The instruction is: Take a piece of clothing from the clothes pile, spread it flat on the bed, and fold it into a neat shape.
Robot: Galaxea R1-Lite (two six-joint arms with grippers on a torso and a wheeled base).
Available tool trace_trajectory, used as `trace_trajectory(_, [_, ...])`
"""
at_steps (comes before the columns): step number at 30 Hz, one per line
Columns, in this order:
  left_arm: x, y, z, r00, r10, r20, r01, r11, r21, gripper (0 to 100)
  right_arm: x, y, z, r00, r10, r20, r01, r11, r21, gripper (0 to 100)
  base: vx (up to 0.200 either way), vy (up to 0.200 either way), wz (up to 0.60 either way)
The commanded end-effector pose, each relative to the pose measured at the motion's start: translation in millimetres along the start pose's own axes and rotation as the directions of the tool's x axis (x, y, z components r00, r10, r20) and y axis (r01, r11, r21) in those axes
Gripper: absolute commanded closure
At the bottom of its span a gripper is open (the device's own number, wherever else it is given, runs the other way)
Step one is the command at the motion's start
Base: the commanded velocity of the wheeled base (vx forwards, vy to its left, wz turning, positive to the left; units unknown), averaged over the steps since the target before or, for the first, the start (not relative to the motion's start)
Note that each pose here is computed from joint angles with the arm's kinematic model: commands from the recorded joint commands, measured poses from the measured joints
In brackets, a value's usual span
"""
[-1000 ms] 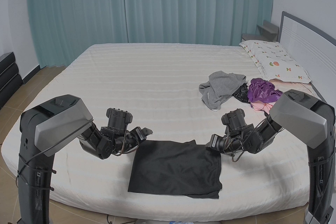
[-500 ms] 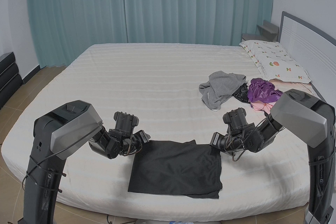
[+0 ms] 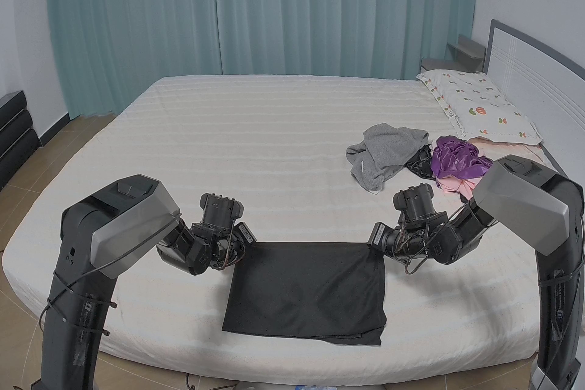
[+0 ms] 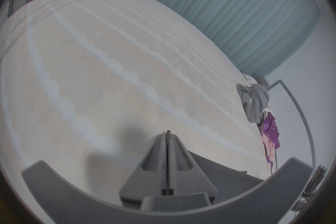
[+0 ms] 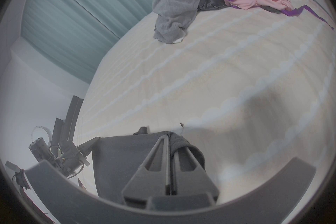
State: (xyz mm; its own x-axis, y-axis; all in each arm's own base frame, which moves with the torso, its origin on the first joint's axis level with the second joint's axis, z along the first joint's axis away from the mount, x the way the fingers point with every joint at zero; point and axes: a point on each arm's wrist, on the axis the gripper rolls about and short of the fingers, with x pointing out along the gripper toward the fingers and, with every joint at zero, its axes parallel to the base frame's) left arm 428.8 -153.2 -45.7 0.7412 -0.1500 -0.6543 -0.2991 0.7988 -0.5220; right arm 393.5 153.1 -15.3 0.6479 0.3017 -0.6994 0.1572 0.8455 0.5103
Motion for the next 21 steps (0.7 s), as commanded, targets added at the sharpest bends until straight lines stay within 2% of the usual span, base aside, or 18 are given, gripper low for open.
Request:
trace_trajectory(1, [-7,2,6,1.0,0.01,0.014,-0.01,1.0,-0.027,100,7,-3,-1,1.0,0.006,0.009,-0.006,1.0,-0.002,100,0.0,0.0,0.0])
trace_trajectory(12, [-14,7,3,0.999,0.033,0.003,-0.033,0.999,-0.026,100,26,-4,-5,1.0,0.017,0.019,-0.017,1.0,-0.018,100,0.0,0.0,0.0])
trace_trajectory(13, [-14,7,2,0.999,0.032,0.002,-0.032,0.999,-0.026,100,26,-3,-4,1.0,0.018,0.02,-0.018,1.0,-0.015,0,0.0,0.0,0.0])
trace_trajectory(14, [-14,7,2,0.999,0.032,0.002,-0.032,0.999,-0.026,0,26,-3,-4,1.0,0.019,0.021,-0.019,1.0,-0.013,0,0.0,0.0,0.0])
trace_trajectory(19, [-14,6,3,1.0,0.028,0.0,-0.028,0.999,-0.026,0,2,-1,2,0.998,0.048,0.031,-0.048,0.999,-0.003,0,0.0,0.0,0.0])
trace_trajectory(21, [-15,7,3,1.0,0.029,0.001,-0.029,0.999,-0.032,0,-16,-4,-1,0.995,0.099,0.023,-0.099,0.995,-0.017,0,0.0,0.0,0.0])
